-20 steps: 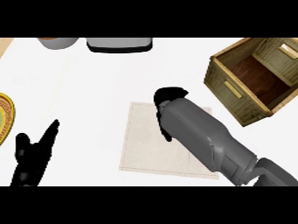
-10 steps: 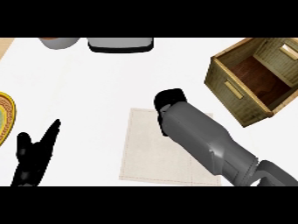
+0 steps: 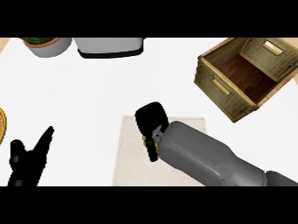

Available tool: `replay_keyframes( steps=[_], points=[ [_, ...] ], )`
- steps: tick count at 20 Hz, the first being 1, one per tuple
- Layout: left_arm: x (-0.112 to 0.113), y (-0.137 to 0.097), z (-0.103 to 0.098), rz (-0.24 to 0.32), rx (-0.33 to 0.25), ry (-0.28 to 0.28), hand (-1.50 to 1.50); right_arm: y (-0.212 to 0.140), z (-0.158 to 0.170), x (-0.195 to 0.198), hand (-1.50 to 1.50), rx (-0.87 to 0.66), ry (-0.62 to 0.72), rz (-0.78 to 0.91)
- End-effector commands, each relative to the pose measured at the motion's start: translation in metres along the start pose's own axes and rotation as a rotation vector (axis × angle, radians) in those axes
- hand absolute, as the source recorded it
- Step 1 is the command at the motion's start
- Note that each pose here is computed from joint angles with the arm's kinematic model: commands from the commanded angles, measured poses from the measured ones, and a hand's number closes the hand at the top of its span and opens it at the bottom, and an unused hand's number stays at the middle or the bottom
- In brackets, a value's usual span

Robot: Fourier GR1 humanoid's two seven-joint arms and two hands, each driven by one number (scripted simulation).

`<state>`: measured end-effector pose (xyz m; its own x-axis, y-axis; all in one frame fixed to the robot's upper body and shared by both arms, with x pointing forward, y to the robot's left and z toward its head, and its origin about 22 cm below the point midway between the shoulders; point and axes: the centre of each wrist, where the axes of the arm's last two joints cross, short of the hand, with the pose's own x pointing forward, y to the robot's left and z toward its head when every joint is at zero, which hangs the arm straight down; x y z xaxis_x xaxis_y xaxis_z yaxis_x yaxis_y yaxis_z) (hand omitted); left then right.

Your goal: Pick the squash from the placemat and place it in the basket

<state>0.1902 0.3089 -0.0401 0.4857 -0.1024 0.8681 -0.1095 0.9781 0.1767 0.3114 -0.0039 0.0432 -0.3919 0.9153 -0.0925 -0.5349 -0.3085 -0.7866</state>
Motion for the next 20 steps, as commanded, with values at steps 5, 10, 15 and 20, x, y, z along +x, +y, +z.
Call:
replay_keyframes(
  steps=[5, 10, 15, 20],
  points=[
    [-0.026, 0.002, 0.011, 0.047, 0.035, 0.109, 0.0, -0.001, 0.08, -0.019, 1.5, -0.355, -0.377, -0.03],
    [-0.029, 0.009, 0.019, 0.065, 0.056, 0.095, 0.0, -0.027, 0.121, -0.045, 1.5, -0.504, -0.542, -0.627],
    [-0.027, 0.008, 0.02, 0.072, 0.065, 0.095, 0.0, -0.048, 0.187, -0.098, 1.5, -0.753, -0.608, -0.783],
    [-0.033, 0.008, 0.023, 0.063, 0.041, 0.104, 0.0, -0.06, 0.253, -0.148, 1.5, -0.851, -0.522, -0.865]
  ],
)
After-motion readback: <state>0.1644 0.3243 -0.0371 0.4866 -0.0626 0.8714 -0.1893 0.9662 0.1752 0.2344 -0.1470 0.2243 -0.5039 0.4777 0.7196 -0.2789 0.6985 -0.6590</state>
